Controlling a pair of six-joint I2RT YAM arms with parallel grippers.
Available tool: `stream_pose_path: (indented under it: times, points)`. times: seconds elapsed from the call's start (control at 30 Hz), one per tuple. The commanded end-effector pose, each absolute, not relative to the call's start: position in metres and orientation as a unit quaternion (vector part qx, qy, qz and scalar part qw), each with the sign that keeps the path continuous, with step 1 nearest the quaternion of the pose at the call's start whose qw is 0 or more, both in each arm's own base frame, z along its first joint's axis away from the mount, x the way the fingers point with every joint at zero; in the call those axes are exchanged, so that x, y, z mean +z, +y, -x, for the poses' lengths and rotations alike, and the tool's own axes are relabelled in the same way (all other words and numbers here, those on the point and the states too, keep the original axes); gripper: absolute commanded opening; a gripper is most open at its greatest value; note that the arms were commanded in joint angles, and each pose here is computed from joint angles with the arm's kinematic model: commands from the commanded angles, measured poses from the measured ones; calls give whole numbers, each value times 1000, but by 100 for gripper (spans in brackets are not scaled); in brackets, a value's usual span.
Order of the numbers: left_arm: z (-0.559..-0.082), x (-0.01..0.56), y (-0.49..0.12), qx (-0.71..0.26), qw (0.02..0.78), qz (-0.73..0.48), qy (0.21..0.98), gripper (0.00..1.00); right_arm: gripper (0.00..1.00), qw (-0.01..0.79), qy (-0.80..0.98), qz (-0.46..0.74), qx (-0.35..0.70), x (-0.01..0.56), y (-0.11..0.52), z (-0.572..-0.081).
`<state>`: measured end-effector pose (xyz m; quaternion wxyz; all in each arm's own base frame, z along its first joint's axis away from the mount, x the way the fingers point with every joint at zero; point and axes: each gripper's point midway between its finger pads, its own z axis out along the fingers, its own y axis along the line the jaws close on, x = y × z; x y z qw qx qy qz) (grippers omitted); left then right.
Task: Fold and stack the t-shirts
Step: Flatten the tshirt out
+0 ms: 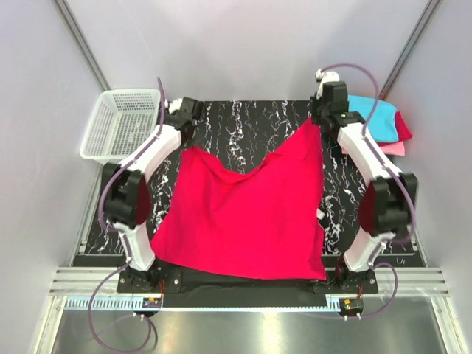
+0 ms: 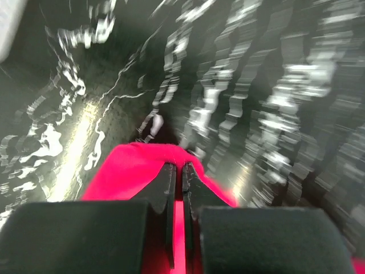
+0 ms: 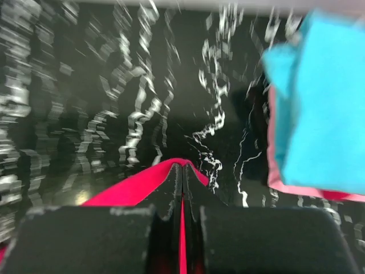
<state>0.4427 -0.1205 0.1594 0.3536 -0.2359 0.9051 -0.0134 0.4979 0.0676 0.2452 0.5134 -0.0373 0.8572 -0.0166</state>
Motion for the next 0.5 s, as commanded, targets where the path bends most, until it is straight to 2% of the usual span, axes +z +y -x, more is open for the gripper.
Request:
stream_pose_path:
  times: [0.0, 0.03, 0.07, 0.1, 0.13, 0.17, 0.2, 0.27, 0.3, 0.33, 0.37, 0.4, 0.43, 0.47]
  points:
    - [-499, 171, -104, -30, 390, 315, 865, 0, 0, 567, 823, 15, 26, 255, 58, -563]
    - [-518, 176, -98, -37, 398, 328, 856, 0, 0, 582, 813, 20, 33, 268, 58, -582]
    - [-537, 170, -89, -30, 402, 342, 849, 0, 0, 556, 830, 25, 29, 229, 51, -601]
    - [-539, 150, -85, -10, 391, 343, 854, 0, 0, 557, 830, 23, 25, 223, 47, -614]
    - [-556, 165, -77, -14, 412, 351, 841, 0, 0, 572, 819, 29, 37, 242, 48, -628]
    - [-565, 150, -69, 4, 410, 355, 840, 0, 0, 572, 818, 31, 44, 238, 47, -637]
    - [-579, 164, -59, -3, 427, 363, 829, 0, 0, 562, 825, 30, 48, 216, 44, -649]
    - [-605, 164, -63, -44, 443, 340, 828, 0, 1, 582, 810, 38, 57, 234, 45, -666]
    - [-617, 159, -58, -44, 450, 333, 827, 5, 6, 574, 816, 37, 61, 218, 45, -674]
    - [-624, 160, -58, -47, 459, 323, 826, 8, 7, 586, 805, 46, 77, 236, 48, -679]
    - [-635, 166, -59, -58, 479, 315, 817, 18, 12, 586, 805, 48, 80, 236, 50, -682]
    - [-639, 165, -60, -56, 487, 292, 821, 28, 28, 581, 808, 54, 84, 226, 52, -686]
    - [-643, 168, -62, -62, 496, 280, 820, 40, 40, 589, 802, 57, 85, 240, 53, -687]
    - [-647, 173, -62, -64, 508, 277, 813, 47, 59, 589, 801, 58, 88, 241, 54, -688]
